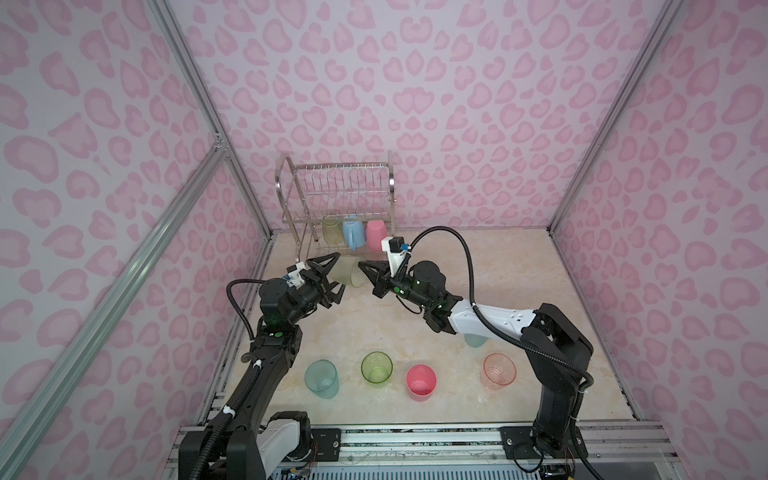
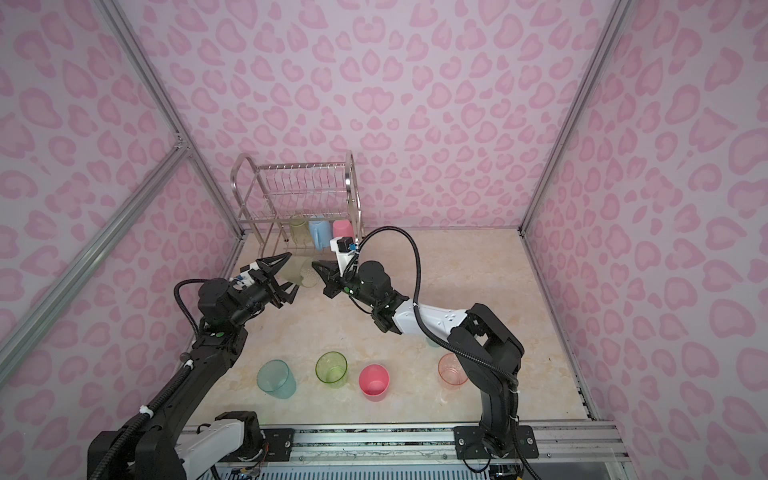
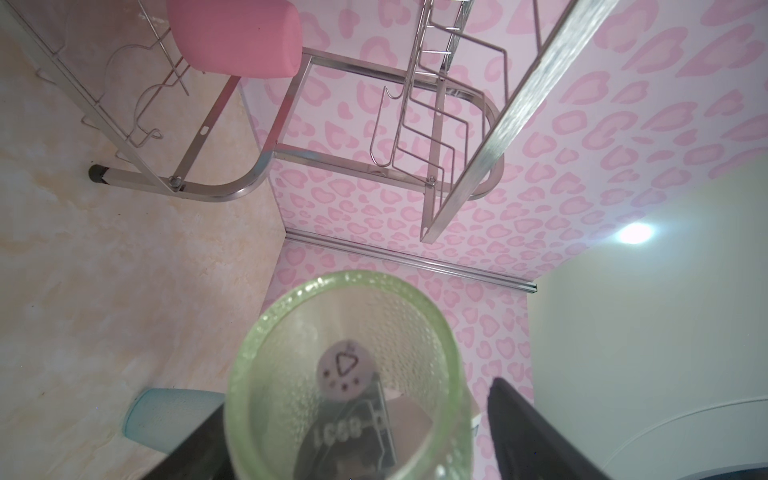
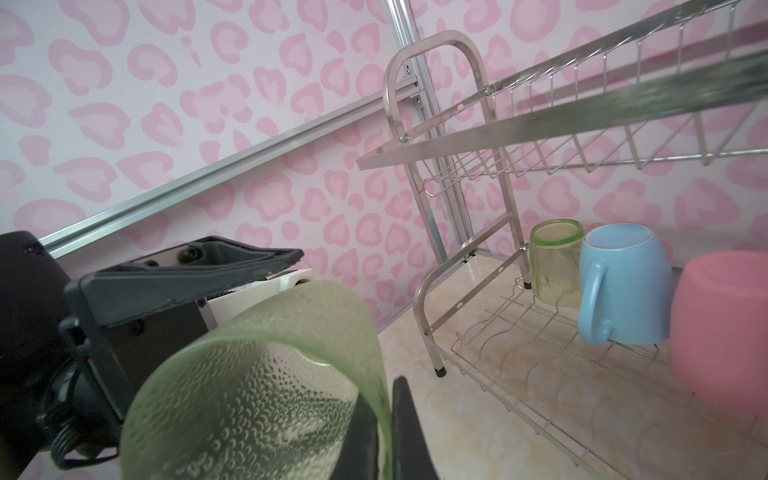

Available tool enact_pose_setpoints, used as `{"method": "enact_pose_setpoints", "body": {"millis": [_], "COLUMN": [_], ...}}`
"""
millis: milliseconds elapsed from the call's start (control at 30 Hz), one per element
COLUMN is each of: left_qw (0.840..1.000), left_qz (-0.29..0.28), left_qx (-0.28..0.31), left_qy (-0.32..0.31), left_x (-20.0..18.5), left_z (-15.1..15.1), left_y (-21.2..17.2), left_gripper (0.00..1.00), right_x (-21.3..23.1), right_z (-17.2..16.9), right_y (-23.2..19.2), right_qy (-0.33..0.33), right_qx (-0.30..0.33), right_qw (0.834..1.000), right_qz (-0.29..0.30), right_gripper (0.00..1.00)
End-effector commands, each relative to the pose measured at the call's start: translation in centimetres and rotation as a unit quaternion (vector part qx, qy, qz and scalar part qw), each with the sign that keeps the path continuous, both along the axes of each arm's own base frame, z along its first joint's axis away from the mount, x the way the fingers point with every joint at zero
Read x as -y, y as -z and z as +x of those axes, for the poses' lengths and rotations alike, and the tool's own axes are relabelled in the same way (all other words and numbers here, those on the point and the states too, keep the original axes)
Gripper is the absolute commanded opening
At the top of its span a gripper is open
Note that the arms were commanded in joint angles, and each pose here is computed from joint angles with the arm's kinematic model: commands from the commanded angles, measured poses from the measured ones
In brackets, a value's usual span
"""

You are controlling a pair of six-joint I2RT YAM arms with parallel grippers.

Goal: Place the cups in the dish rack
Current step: 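Grasp the pale green cup with the left gripper from the right gripper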

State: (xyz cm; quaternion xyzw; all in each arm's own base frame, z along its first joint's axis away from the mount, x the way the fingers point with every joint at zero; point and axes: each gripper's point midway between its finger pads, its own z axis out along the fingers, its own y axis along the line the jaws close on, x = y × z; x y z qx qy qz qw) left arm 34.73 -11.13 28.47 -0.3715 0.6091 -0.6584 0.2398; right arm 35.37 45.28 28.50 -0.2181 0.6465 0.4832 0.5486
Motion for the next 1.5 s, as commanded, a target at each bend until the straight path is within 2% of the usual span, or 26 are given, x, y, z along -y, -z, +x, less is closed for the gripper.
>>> {"method": "enact_pose_setpoints", "body": {"millis": [0,167,433,700,800,867,1000,1467], "left_qw": [1.000,0.999,0.998,0.996,0.996,0.996,0.995,0.990], "left_qz": [0.008,0.012,0.027,0.034,0.035,0.036,0.042,0.075], "left_qx": [0.025,0.020,0.024,0.027,0.026,0.030,0.033,0.033], "left_qy": [-0.010,-0.021,-0.041,-0.071,-0.076,-0.078,-0.089,-0.115], "left_x": [-0.2,-0.4,-0.9,-1.8,-2.0,-2.0,-2.4,-3.2], "left_z": [0.4,0.9,0.9,0.6,0.6,0.7,0.7,1.3], "left_y": [-0.9,-0.5,-0.1,0.1,0.2,0.1,0.1,1.4], "left_gripper": [0.85,0.83,0.73,0.71,0.69,0.69,0.68,0.66], "right_x": [-0.2,-0.2,-0.3,-0.5,-0.5,-0.5,-0.5,-0.3], "right_z": [0.0,-0.1,0.0,0.2,0.4,0.4,0.4,0.8], "right_y": [-0.2,0.0,0.2,0.5,0.5,0.5,0.3,0.6], "right_qy": [-0.006,-0.007,-0.011,-0.010,-0.008,-0.008,-0.008,0.002], "right_qx": [0.002,0.000,-0.004,-0.011,-0.015,-0.016,-0.015,-0.018], "right_qw": [1.000,1.000,1.000,1.000,1.000,1.000,1.000,1.000], "right_qz": [0.009,0.007,0.004,0.002,0.003,0.004,0.006,0.002], "right_gripper": [0.00,0.00,0.00,0.00,0.07,0.17,0.30,0.47]}}
